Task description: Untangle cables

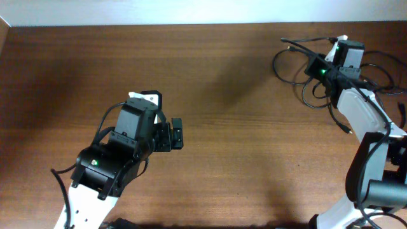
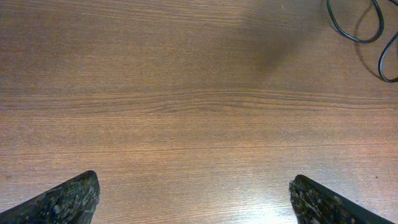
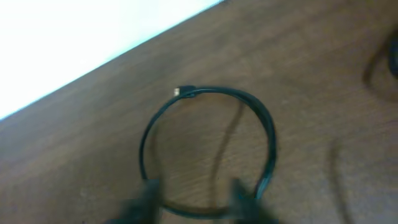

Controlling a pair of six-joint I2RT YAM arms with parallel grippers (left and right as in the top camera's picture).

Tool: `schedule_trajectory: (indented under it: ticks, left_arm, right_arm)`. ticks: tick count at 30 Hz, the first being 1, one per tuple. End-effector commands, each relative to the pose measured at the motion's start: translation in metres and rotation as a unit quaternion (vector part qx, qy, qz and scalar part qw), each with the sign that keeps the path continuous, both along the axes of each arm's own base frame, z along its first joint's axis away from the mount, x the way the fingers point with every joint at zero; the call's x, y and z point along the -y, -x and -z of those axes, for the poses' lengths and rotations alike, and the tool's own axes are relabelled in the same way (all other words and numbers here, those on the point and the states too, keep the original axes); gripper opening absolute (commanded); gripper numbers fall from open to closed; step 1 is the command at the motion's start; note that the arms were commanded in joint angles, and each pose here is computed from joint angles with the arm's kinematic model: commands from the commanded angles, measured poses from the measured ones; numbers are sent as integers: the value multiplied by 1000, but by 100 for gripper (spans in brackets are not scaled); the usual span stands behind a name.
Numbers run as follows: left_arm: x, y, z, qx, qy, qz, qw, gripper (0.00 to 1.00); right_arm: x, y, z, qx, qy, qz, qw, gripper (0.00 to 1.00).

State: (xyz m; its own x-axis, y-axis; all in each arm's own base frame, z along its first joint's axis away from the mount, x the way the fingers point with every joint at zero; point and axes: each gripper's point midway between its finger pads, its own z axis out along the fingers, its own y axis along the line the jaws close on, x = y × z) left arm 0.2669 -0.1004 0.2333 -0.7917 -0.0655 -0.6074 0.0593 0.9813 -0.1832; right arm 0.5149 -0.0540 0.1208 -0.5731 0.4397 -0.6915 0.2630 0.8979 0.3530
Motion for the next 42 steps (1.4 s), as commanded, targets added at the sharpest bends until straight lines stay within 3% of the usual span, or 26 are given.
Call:
schedule_trajectory:
  ticks: [1, 2, 9, 14, 27, 34, 42]
  left_arm:
    - [-1, -2, -2, 6, -9, 4, 1000, 99]
    - [-1, -2, -2, 6, -9, 4, 1000, 99]
    - [-1, -2, -2, 6, -9, 4, 1000, 99]
    - [-1, -2, -2, 6, -9, 4, 1000, 99]
    - [-1, -2, -2, 6, -9, 4, 1000, 99]
    - [-1, -2, -2, 6, -9, 4, 1000, 99]
    - [-1, -2, -2, 6, -9, 4, 1000, 99]
  right_arm:
    - [4, -1, -3, 2, -11, -11, 1000, 87]
    - [-1, 0, -3, 1, -16, -27, 1000, 99]
    - [-49, 11, -13, 10, -94, -152, 984, 99]
    - [-54, 30, -20, -10, -69, -180, 981, 99]
    - [-38, 103, -98, -19, 59, -176, 982, 99]
    - [-52, 128, -103, -42, 75, -193, 978, 99]
    - [-57, 132, -99, -55, 75, -198, 976, 99]
